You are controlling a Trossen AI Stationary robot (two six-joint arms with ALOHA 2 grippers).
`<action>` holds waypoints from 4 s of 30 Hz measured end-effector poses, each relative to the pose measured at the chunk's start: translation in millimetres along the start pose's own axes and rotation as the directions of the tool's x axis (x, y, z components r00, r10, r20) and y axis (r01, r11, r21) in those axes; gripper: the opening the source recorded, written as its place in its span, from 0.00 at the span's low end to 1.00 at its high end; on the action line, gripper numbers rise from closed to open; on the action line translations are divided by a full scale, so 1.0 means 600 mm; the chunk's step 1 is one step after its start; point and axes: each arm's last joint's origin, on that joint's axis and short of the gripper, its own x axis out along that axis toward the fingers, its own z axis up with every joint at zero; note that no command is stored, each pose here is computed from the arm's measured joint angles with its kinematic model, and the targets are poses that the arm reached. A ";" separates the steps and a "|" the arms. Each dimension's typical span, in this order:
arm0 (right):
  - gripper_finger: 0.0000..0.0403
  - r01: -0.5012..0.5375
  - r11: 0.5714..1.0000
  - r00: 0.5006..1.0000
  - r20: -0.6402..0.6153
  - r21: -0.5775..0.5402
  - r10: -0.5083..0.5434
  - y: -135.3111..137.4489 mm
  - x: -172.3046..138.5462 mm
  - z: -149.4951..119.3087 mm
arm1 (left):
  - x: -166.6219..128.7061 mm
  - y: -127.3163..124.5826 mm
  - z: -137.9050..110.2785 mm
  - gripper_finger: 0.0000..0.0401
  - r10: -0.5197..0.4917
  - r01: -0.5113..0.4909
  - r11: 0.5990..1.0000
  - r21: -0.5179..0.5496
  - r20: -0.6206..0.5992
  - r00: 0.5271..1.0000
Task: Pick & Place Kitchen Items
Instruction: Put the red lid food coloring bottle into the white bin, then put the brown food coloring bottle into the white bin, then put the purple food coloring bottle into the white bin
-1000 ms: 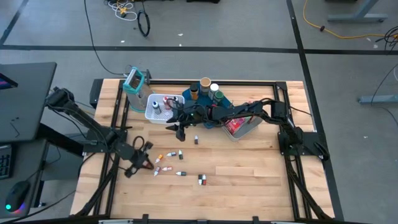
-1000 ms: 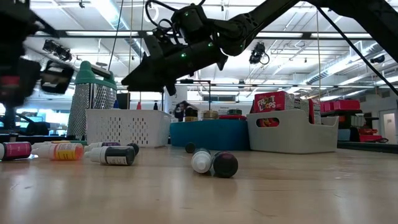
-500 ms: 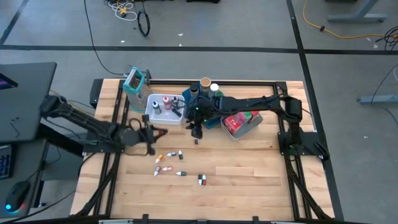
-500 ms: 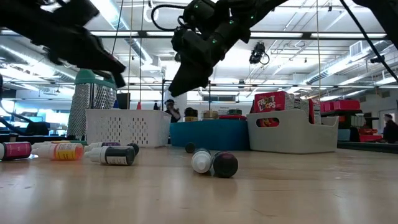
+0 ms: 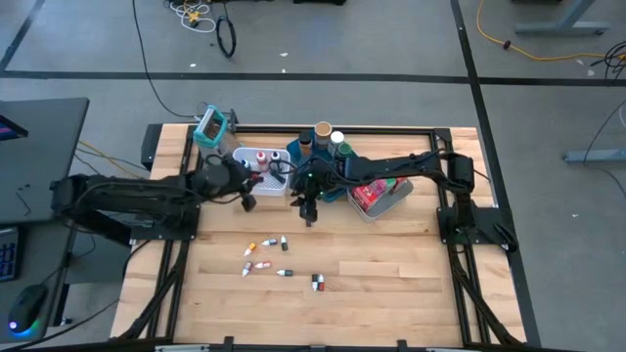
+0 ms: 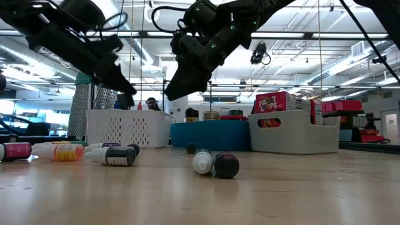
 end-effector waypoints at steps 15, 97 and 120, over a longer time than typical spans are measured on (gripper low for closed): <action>0.40 0.001 1.000 0.999 0.047 -0.029 0.001 0.001 0.000 0.008 | 0.054 0.017 -0.039 0.21 0.141 -0.140 0.990 0.020 -0.195 0.971; 0.28 0.274 0.819 0.948 -0.285 0.504 -0.142 0.104 0.072 -0.074 | 0.055 0.000 -0.014 0.45 -0.008 0.011 0.998 0.068 -0.044 0.999; 0.53 0.054 0.998 0.983 -0.178 0.010 -0.051 0.170 0.055 -0.053 | 0.030 -0.066 -0.021 0.40 -0.642 0.647 0.762 0.027 -0.096 0.761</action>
